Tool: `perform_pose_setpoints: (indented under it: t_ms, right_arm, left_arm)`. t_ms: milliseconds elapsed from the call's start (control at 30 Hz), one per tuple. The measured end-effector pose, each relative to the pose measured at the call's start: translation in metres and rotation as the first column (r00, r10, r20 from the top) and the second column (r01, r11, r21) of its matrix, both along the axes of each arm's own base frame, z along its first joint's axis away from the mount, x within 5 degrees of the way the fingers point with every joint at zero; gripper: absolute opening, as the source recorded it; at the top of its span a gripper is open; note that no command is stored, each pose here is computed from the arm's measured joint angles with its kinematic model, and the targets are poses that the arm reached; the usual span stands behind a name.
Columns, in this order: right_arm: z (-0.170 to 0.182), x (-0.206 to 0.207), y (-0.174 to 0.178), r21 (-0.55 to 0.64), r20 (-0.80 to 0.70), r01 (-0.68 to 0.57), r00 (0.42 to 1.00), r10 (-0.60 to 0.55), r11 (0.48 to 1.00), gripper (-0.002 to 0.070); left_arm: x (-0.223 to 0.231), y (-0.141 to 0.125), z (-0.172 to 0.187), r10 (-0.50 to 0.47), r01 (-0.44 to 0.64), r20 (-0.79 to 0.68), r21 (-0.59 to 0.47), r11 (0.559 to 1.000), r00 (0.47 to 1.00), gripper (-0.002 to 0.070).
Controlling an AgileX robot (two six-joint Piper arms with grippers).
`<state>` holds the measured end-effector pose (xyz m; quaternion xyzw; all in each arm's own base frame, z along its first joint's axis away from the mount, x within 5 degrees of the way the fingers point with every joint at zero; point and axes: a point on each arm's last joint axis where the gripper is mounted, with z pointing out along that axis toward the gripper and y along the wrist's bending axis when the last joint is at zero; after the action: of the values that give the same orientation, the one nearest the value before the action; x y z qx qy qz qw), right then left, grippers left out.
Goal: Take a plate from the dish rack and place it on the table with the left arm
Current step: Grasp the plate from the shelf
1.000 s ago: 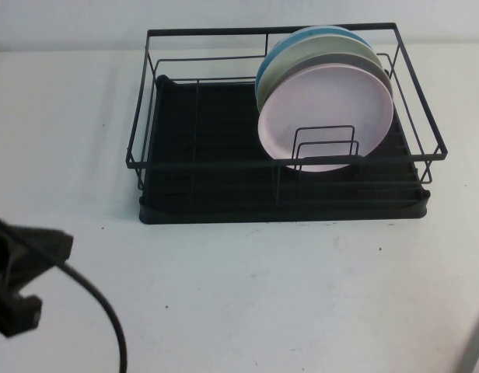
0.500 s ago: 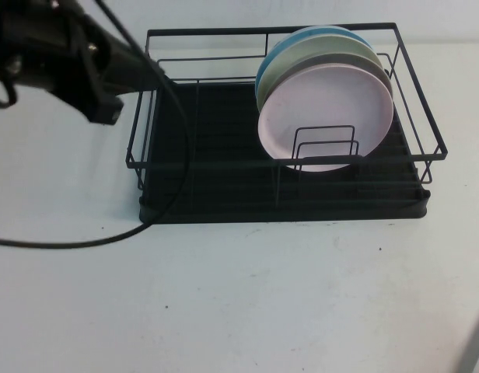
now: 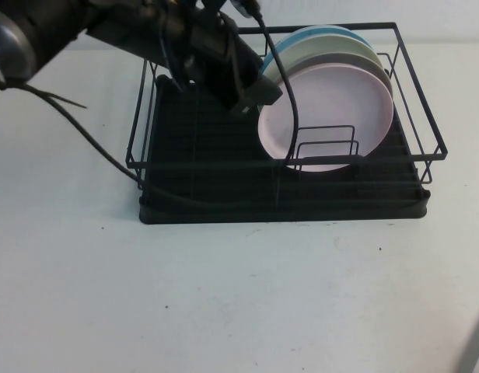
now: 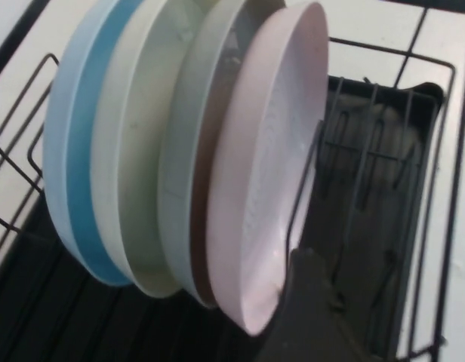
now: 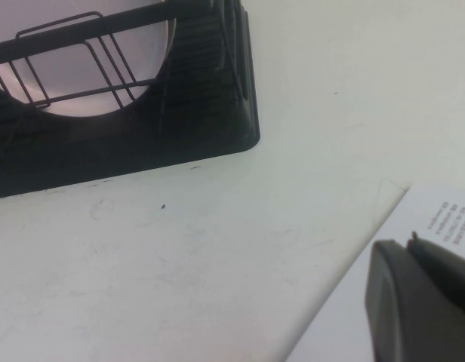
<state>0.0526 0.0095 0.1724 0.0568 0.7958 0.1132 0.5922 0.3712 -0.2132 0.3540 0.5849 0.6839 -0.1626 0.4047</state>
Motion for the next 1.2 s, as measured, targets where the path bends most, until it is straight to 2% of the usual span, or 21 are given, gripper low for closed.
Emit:
perform_pose_setpoints:
  t_ms: [133, 267, 433, 633, 833, 967, 1067, 1133, 1200]
  right_arm:
    - [0.000, 0.000, 0.000, 0.000, 0.000, 0.000, 1.000, 0.000, 1.000, -0.0018]
    - [0.000, 0.000, 0.000, 0.000, 0.000, 0.000, 1.000, 0.000, 1.000, -0.0018]
    - [0.000, 0.000, 0.000, 0.000, 0.000, 0.000, 1.000, 0.000, 1.000, -0.0018]
    - [0.000, 0.000, 0.000, 0.002, 0.000, 0.000, 1.000, 0.000, 1.000, -0.0018]
    - [0.000, 0.000, 0.000, 0.002, 0.000, 0.000, 1.000, 0.000, 1.000, -0.0018]
    - [0.000, 0.000, 0.000, 0.002, 0.000, 0.000, 1.000, 0.000, 1.000, -0.0018]
    - [0.000, 0.000, 0.000, 0.002, 0.000, 0.000, 1.000, 0.000, 1.000, -0.0018]
    - [0.000, 0.000, 0.000, 0.002, 0.000, 0.000, 1.000, 0.000, 1.000, -0.0018]
    - [0.000, 0.000, 0.000, 0.002, 0.000, 0.000, 1.000, 0.000, 1.000, -0.0018]
  left_arm:
    - [0.016, -0.022, -0.017, 0.011, -0.010, 0.074, -0.005, 1.000, 0.997, 0.0440]
    - [0.025, -0.038, -0.031, 0.030, -0.028, 0.135, -0.015, 0.999, 0.990, 0.0449]
    - [0.026, -0.056, -0.047, 0.009, -0.006, 0.149, -0.015, 1.000, 0.989, 0.0451]
    - [0.035, -0.062, -0.054, 0.056, -0.046, 0.194, -0.051, 0.998, 0.979, 0.0451]
    - [0.040, -0.067, -0.068, 0.077, -0.066, 0.170, -0.070, 0.995, 0.982, 0.0443]
    - [0.043, -0.069, -0.075, 0.091, -0.079, 0.154, -0.081, 0.994, 0.984, 0.0382]
    - [0.044, -0.069, -0.077, 0.097, -0.085, 0.153, -0.084, 0.993, 0.983, 0.0258]
    - [0.045, -0.069, -0.076, 0.101, -0.088, 0.154, -0.087, 0.992, 0.983, 0.0127]
    - [0.046, -0.069, -0.076, 0.109, -0.095, 0.175, -0.086, 0.992, 0.978, 0.0071]
